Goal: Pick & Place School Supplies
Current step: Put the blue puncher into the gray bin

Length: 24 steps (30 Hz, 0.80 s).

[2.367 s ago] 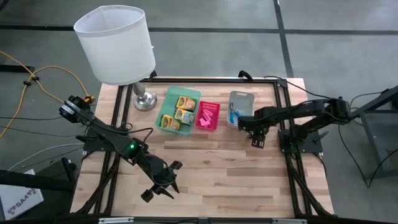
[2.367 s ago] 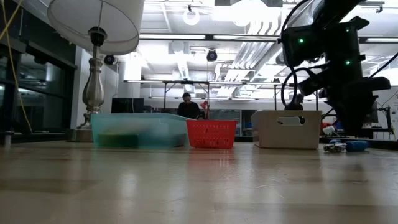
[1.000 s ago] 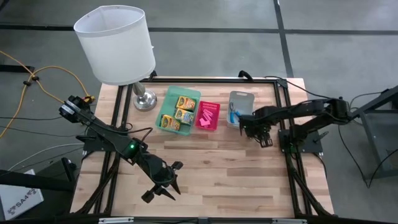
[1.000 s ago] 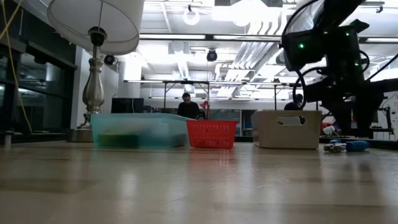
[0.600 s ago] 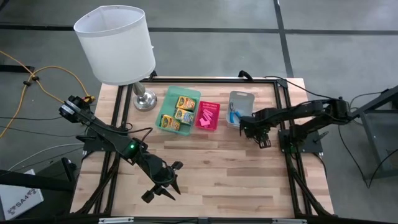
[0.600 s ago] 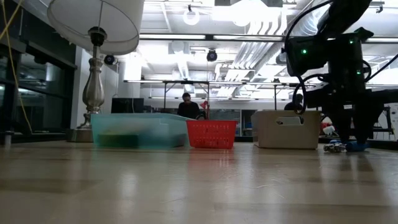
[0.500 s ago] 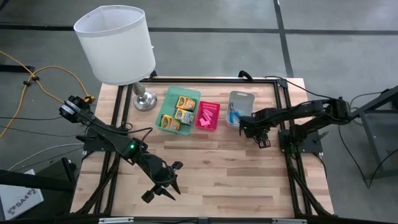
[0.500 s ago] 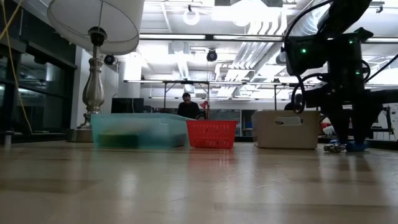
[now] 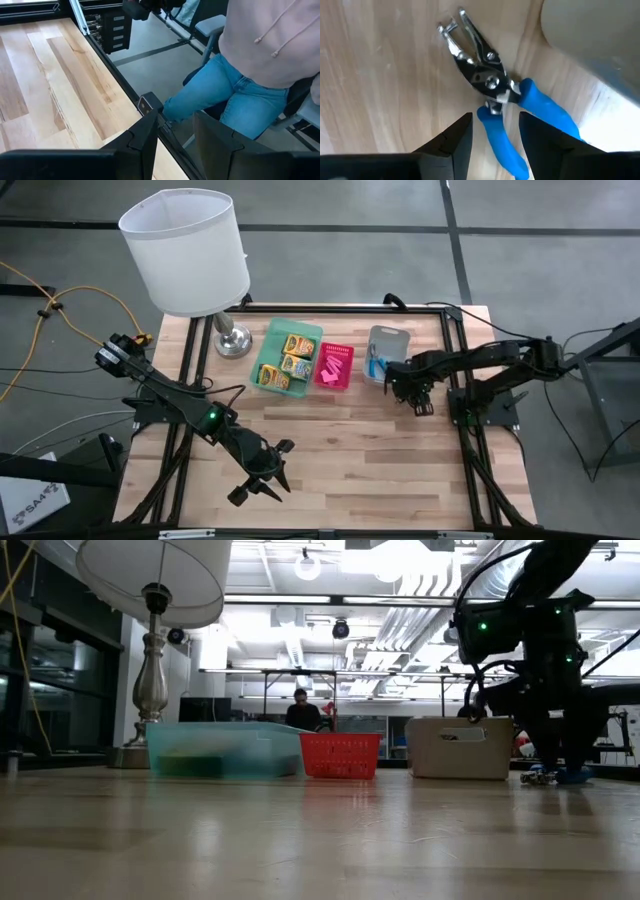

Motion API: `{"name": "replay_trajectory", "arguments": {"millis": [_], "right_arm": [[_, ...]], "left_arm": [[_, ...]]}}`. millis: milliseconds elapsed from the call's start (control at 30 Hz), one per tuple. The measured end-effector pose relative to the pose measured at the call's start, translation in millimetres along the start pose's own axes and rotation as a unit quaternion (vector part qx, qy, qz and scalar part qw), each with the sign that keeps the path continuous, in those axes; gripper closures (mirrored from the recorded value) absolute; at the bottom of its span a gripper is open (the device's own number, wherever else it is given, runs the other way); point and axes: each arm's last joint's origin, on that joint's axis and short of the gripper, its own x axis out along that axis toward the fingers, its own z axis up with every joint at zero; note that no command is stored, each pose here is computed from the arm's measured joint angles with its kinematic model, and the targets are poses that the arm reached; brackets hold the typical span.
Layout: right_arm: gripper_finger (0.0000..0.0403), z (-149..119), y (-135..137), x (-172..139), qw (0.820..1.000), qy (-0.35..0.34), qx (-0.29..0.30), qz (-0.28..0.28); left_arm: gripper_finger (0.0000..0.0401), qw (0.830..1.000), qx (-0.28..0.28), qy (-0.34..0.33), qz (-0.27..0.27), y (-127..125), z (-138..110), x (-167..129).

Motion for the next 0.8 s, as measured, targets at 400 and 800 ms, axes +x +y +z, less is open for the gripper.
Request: {"name": "replay_trajectory", "arguments": {"millis": [400, 800], "right_arm": [[0.025, -7.0, 3.7, 13.0, 1.0, 0.001, -0.002, 0.002], [0.0254, -7.1, 3.6, 13.0, 1.0, 0.002, -0.002, 0.002]], "left_arm": [[0.0279, 1.0, 0.0, -0.001, 0.0, 0.0, 0.1, 0.1], [0.0279, 1.0, 0.001, -0.002, 0.0, 0.0, 0.4, 0.1]]}}
